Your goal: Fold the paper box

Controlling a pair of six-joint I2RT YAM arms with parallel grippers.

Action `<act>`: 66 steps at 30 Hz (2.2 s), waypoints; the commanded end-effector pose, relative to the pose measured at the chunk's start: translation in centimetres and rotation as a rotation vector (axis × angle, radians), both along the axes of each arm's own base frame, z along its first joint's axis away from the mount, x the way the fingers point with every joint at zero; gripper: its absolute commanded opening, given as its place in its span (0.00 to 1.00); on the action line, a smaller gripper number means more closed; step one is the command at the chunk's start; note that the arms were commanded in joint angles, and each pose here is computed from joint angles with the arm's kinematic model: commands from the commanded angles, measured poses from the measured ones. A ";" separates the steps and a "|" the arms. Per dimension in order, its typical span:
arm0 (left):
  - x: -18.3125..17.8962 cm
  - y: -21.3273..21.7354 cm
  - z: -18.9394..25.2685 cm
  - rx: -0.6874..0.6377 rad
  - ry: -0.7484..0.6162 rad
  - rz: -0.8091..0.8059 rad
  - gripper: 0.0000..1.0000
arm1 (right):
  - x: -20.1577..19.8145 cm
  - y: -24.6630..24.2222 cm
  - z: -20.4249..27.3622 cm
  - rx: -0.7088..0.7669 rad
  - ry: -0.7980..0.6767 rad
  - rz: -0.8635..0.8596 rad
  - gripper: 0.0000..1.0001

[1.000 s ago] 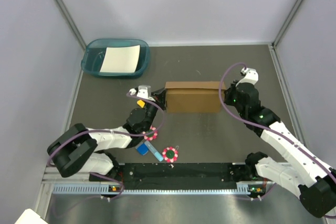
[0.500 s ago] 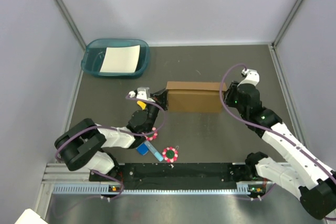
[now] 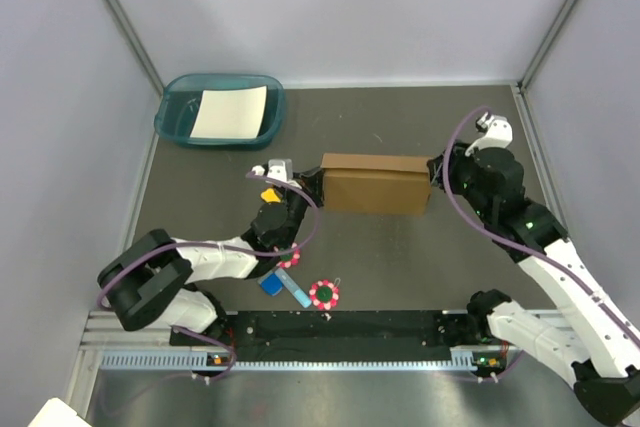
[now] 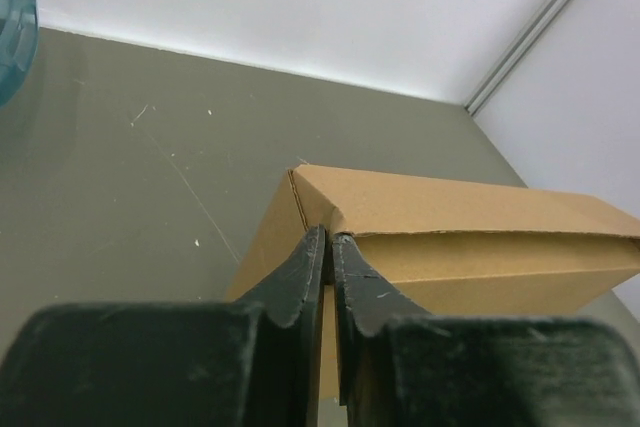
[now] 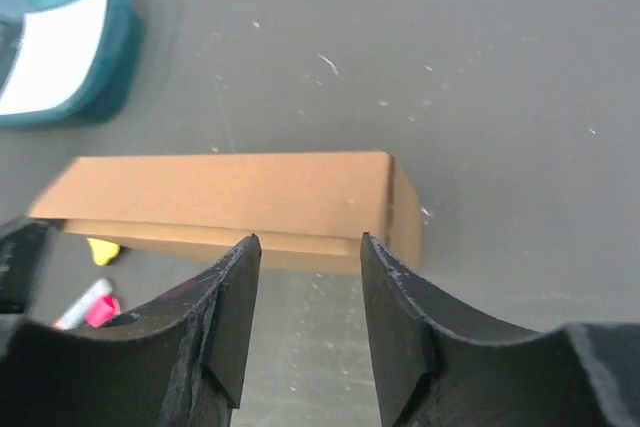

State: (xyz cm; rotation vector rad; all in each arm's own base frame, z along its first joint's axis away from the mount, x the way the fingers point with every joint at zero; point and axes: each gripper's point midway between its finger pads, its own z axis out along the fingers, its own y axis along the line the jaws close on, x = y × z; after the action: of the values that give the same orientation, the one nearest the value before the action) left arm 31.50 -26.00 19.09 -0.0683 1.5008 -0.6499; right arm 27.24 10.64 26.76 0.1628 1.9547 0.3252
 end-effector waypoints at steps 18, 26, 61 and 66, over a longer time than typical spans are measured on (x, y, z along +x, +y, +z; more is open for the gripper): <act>-6.7 5.2 -13.7 0.452 0.428 -0.074 0.38 | 2.5 1.8 -10.7 0.097 0.158 -0.014 0.00; -7.3 5.0 -8.7 0.369 0.352 -0.111 0.39 | 3.6 1.4 -9.9 0.098 0.159 -0.033 0.00; -3.4 3.5 -7.6 0.087 0.421 -0.050 0.83 | 6.8 1.3 -16.7 0.133 0.327 -0.078 0.54; -2.4 2.8 -8.6 0.086 0.454 -0.083 0.84 | 7.1 1.3 -18.1 0.142 0.367 -0.082 0.54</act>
State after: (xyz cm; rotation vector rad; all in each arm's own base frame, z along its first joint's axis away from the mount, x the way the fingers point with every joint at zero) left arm 27.68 -21.61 8.97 -0.0763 2.0255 -0.5547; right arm 32.85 11.46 8.15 0.3989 2.3200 0.3508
